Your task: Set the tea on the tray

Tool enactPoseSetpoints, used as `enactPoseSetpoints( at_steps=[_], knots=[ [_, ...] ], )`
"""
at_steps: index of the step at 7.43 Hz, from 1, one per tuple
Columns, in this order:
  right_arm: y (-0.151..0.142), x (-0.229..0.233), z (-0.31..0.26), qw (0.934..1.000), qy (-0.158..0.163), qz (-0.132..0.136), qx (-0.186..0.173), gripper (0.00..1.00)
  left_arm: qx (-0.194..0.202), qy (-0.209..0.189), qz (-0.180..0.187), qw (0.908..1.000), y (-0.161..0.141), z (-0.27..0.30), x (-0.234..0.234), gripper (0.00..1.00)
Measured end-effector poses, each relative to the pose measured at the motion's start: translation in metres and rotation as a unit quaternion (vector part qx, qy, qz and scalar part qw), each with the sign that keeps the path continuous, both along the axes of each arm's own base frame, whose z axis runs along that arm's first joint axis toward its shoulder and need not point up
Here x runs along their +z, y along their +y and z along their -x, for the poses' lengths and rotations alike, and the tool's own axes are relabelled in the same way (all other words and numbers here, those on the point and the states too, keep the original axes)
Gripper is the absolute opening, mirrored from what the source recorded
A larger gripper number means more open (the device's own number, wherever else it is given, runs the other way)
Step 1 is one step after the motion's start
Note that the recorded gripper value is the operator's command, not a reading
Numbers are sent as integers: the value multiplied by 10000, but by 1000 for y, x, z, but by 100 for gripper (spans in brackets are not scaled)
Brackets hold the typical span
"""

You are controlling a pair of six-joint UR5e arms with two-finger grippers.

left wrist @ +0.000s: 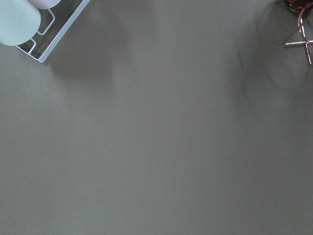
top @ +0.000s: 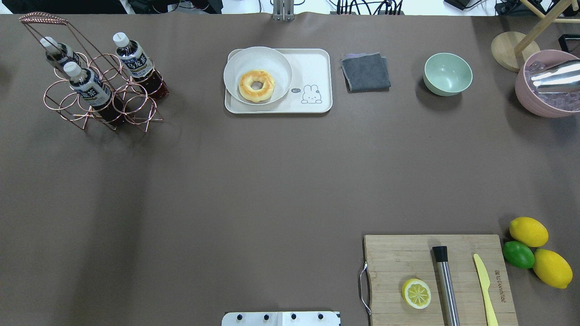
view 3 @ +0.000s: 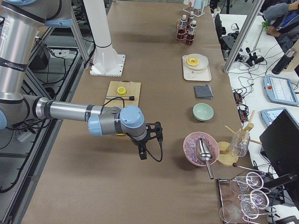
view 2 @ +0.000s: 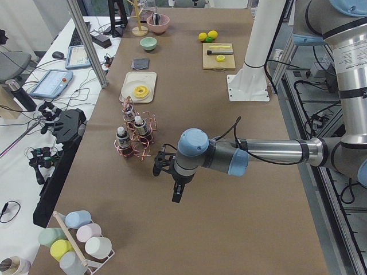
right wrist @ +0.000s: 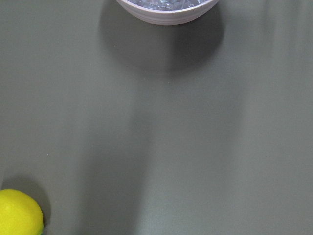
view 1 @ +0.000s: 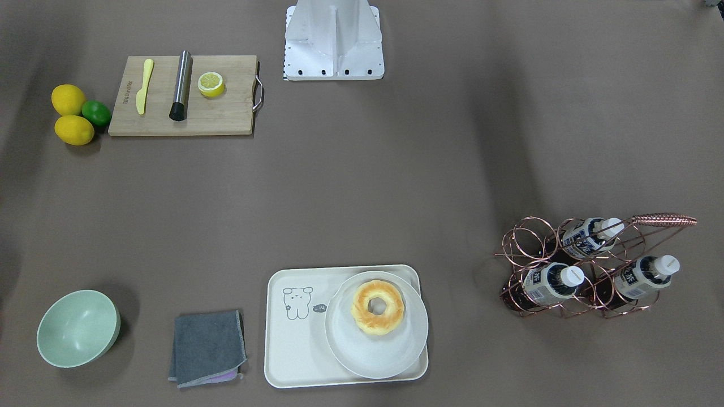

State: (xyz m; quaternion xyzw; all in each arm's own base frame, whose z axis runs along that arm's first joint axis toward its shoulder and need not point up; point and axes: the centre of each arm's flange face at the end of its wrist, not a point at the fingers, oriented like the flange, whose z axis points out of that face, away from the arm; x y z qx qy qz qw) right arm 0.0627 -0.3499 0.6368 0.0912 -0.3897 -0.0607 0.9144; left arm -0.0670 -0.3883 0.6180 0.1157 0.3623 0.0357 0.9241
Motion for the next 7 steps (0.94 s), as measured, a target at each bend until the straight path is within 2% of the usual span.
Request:
enactPoseSetpoints(
  at_steps=[5, 7],
  knots=[
    [-1, -3, 0, 10000, -9, -17, 20, 100, -149, 9, -24, 9999, 0, 0, -10, 97],
    [0, -3, 1, 10000, -67, -9, 15, 100, -137, 27, -126, 9998, 12, -1, -13, 97]
  ],
)
